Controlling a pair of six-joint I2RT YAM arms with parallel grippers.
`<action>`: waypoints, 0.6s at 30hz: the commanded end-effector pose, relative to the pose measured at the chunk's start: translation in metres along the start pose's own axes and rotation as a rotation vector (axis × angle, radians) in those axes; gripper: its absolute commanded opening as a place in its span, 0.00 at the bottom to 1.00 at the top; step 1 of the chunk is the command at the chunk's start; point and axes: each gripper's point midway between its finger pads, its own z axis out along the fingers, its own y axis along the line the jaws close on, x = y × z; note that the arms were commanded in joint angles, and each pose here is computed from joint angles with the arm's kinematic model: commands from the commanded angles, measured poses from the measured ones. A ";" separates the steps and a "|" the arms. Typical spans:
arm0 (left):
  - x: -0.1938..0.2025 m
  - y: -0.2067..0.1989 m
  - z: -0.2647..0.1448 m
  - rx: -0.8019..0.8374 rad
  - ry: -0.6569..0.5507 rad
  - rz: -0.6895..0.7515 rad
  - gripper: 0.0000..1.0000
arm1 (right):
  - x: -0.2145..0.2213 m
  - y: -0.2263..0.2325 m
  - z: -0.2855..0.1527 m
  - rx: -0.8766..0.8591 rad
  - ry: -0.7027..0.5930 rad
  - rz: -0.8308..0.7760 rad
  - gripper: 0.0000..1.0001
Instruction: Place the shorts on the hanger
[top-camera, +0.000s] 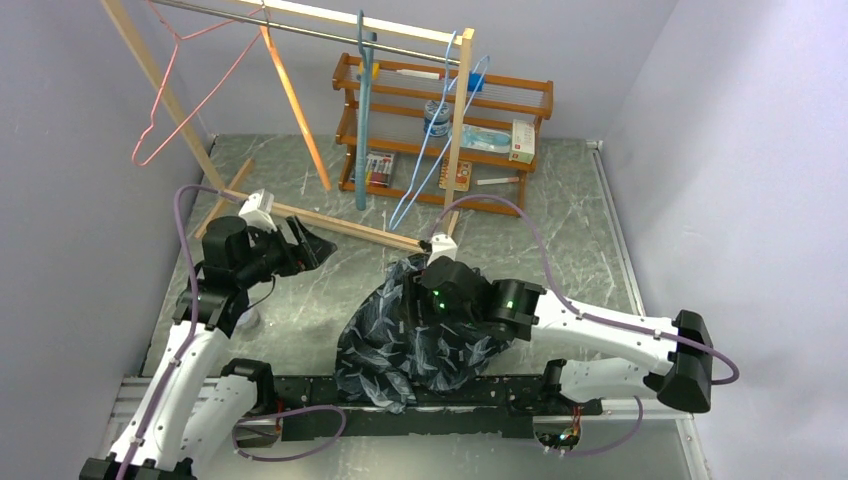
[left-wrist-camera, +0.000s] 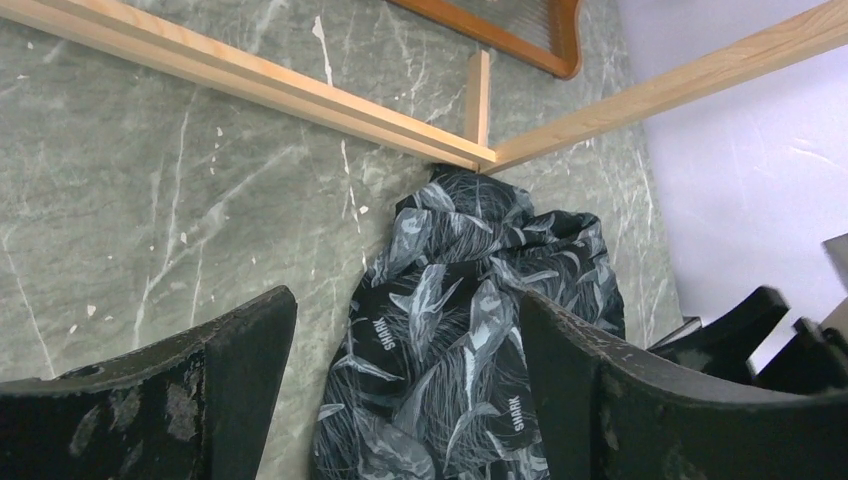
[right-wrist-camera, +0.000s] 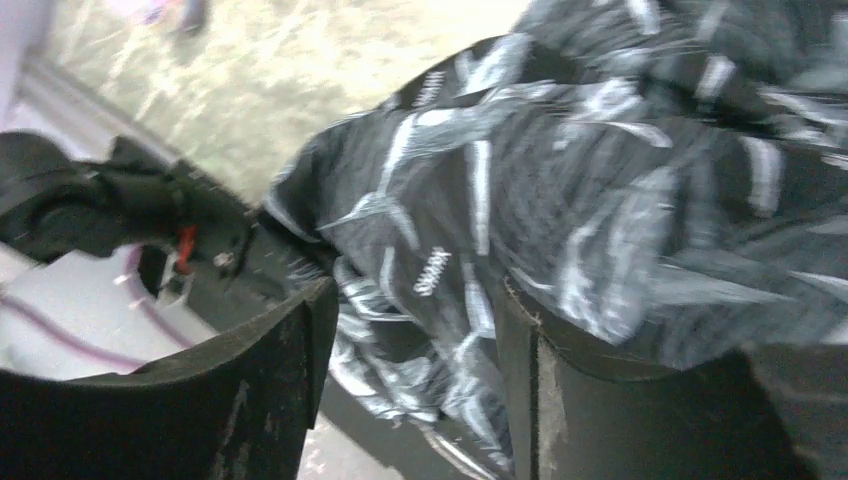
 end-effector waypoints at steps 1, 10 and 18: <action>-0.005 -0.011 -0.002 0.046 0.029 0.047 0.87 | -0.027 -0.052 -0.014 0.268 -0.111 -0.012 0.64; 0.039 -0.011 0.020 0.135 0.196 -0.024 0.85 | -0.042 -0.150 -0.012 0.440 -0.114 0.193 0.73; 0.083 -0.034 0.038 0.193 0.315 -0.039 0.86 | -0.031 -0.200 0.001 0.365 -0.102 0.398 0.83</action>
